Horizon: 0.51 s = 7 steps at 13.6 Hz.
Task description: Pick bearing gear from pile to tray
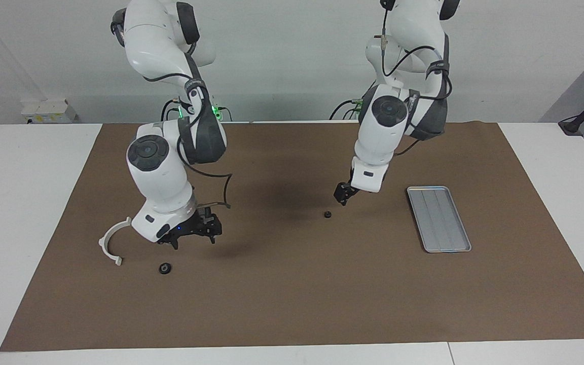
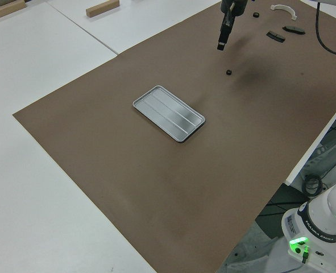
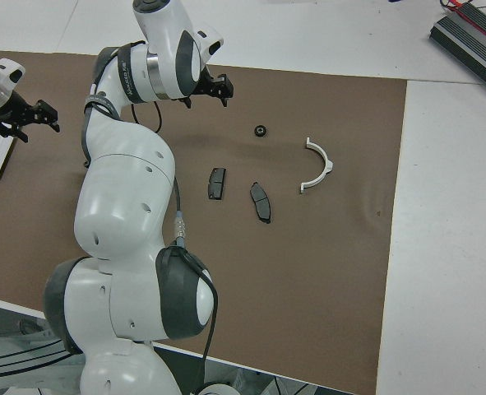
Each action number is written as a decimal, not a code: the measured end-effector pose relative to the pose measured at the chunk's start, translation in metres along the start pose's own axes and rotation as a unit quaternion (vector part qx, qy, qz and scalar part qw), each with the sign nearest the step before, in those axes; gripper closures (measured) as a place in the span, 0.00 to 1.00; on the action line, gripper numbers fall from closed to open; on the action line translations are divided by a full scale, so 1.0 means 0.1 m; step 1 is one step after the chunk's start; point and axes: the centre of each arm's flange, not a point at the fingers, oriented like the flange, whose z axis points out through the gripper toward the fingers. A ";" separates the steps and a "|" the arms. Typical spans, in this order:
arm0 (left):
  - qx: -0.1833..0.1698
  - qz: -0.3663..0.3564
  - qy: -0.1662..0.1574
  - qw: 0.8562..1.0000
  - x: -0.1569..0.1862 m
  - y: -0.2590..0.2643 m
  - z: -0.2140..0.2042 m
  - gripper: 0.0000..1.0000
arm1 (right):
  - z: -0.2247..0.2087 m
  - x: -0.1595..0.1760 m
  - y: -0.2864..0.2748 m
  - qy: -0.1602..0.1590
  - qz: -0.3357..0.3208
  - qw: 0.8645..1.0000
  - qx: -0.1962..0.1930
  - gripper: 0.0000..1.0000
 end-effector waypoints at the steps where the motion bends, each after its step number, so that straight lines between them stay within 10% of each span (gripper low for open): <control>1: -0.005 -0.004 0.006 1.000 0.02 0.10 0.14 0.00 | 0.11 -0.06 0.14 0.005 -0.005 1.000 -0.003 0.00; 7: -0.002 0.004 0.015 1.000 -0.13 0.24 0.74 0.00 | 0.62 -0.23 0.90 0.032 -0.015 0.999 -0.022 0.00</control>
